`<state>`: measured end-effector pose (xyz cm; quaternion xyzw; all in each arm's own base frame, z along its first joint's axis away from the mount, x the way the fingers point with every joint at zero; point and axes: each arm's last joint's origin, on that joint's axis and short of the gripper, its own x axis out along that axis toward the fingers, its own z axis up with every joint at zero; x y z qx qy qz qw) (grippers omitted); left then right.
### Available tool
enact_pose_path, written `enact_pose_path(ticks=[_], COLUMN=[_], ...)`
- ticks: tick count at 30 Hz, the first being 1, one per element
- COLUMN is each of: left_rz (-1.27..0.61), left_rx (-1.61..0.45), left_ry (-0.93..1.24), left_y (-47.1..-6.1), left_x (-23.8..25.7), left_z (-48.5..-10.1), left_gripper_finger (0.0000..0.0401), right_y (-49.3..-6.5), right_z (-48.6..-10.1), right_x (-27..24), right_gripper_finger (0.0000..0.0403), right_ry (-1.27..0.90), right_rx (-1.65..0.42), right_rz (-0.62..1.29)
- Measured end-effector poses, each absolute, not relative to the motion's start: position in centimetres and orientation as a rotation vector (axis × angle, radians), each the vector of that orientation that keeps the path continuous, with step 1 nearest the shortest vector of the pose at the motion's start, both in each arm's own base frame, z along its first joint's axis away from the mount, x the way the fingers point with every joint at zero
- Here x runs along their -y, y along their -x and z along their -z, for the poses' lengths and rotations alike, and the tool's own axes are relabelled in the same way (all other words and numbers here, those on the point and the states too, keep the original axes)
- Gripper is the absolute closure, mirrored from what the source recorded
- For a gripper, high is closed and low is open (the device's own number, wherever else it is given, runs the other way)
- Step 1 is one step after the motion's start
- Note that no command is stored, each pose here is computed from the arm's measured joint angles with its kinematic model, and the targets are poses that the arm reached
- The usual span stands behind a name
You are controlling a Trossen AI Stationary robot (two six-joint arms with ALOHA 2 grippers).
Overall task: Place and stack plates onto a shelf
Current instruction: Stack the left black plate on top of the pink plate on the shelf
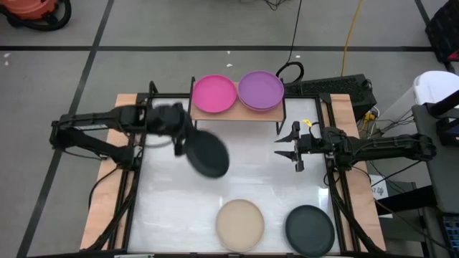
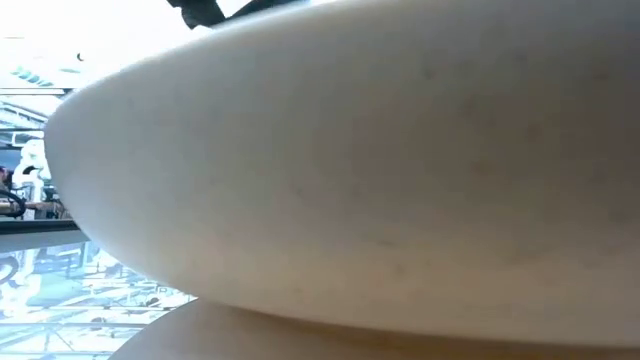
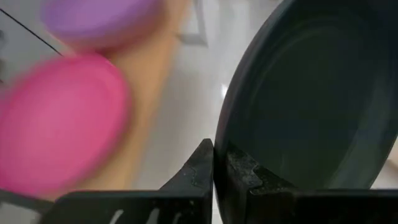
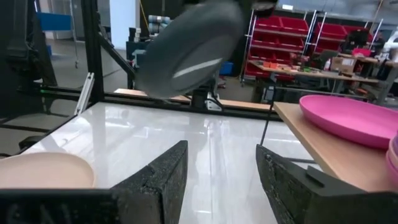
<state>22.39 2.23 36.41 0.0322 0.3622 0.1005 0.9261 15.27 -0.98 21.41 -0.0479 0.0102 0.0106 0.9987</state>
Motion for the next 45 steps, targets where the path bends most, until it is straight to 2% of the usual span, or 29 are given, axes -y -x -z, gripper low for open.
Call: enact_pose_path(ticks=[4,12,19,25,32,45], left_rz=[-0.320,-0.508,-0.539,-0.588,-0.628,-0.616], left_rx=[-0.597,-0.441,-0.495,-0.656,-0.752,-0.758], left_ry=[-0.088,-0.014,0.249,0.416,0.498,0.476], left_y=[-22.8,-22.0,-22.3,-22.1,-21.4,-21.5], left_x=[-5.3,-12.4,-19.7,-24.4,-26.7,-26.7], left_z=[-38.2,-40.9,-39.3,-36.9,-34.8,-34.8], left_gripper_finger=[0.0390,0.0390,0.0390,0.0390,0.0378,0.0357], right_y=[-15.3,-15.3,-15.3,-15.3,-15.3,-15.2], right_z=[-21.4,-21.4,-21.4,-21.4,-21.2,-21.0], right_x=[1.0,1.0,1.0,1.0,1.0,1.0], right_gripper_finger=[0.0232,0.0232,0.0232,0.0232,0.0232,0.0232], right_ry=[0.096,0.100,0.088,0.080,0.084,0.081], right_rx=[-0.019,-0.021,-0.024,-0.025,-0.041,-0.058], right_rz=[-0.021,-0.022,-0.022,-0.022,-0.023,-0.024])
